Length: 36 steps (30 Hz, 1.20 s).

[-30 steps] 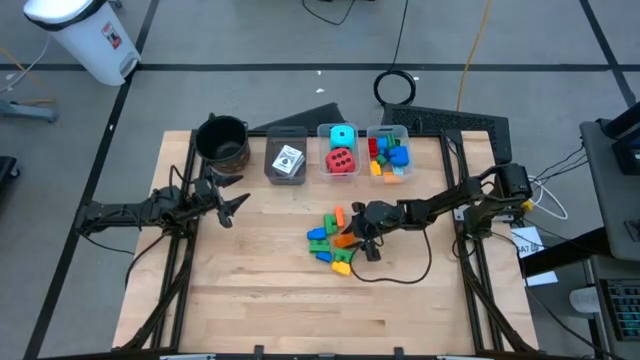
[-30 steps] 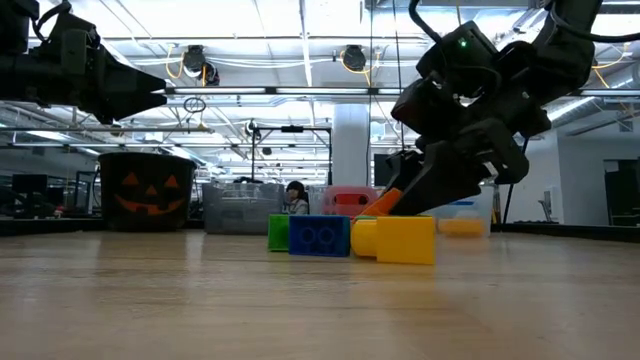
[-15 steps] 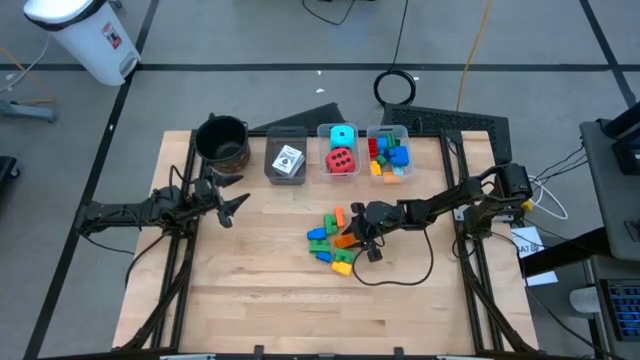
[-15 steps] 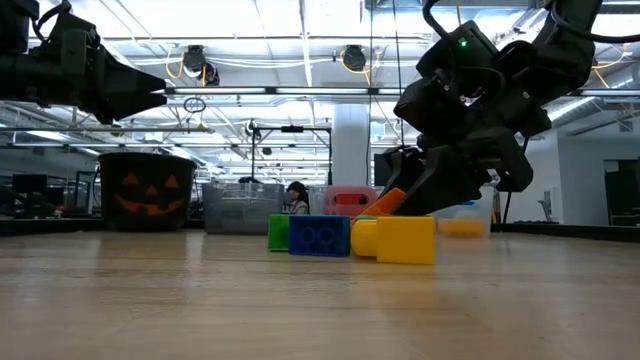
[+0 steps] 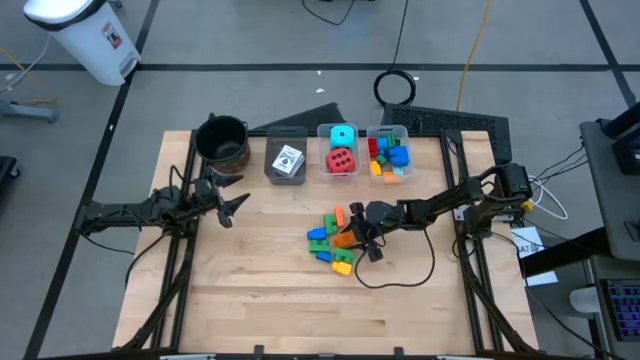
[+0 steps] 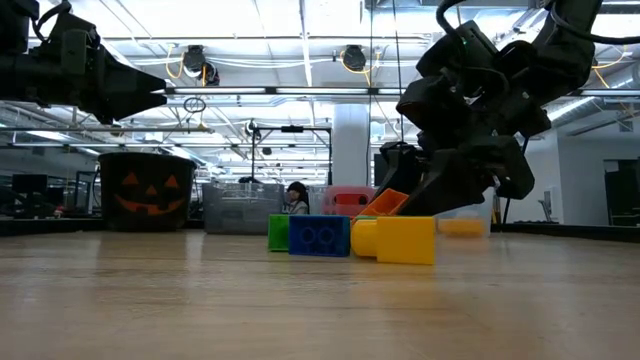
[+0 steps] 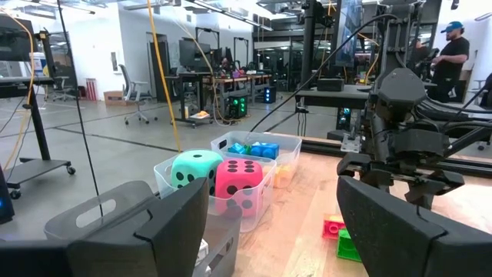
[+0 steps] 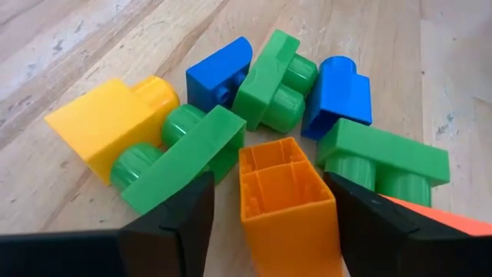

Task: Pick & Place Toys
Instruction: Put the orange one stud game piece into the right transparent bin

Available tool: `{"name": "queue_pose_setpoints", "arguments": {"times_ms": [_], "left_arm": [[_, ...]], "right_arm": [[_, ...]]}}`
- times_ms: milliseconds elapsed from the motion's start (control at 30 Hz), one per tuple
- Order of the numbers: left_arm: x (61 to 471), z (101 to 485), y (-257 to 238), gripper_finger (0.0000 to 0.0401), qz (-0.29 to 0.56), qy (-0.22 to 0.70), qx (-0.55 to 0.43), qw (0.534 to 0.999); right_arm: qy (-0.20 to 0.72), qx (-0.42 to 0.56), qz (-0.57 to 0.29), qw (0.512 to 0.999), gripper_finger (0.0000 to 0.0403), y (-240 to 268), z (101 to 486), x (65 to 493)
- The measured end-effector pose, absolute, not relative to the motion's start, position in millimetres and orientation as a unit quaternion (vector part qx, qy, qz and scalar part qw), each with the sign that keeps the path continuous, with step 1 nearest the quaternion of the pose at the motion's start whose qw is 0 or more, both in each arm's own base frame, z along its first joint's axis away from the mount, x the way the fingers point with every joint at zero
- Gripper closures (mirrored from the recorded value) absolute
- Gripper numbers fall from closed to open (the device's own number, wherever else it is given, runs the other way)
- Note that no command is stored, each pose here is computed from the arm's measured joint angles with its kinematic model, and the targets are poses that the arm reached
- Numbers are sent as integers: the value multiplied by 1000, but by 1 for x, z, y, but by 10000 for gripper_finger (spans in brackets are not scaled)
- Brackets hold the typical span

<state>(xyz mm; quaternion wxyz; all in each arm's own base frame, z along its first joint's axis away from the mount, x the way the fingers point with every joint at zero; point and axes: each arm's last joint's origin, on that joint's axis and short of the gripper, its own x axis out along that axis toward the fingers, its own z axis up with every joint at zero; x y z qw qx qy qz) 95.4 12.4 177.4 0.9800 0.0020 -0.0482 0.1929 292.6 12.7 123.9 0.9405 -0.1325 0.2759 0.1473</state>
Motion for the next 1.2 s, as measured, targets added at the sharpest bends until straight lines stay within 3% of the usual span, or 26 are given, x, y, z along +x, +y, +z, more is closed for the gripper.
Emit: {"name": "queue_pose_setpoints", "arguments": {"times_ms": [533,900,1200], "left_arm": [[95,177,12,109,193,-48,2,980],[95,177,12,109,193,-48,2,980],[95,177,12,109,193,-46,2,980]], "right_arm": [[282,-138,148,938,227,13,123,292],[263,-150,147,942,300,13,132,291],[194,-132,-27,972,297,2,193,275]]}}
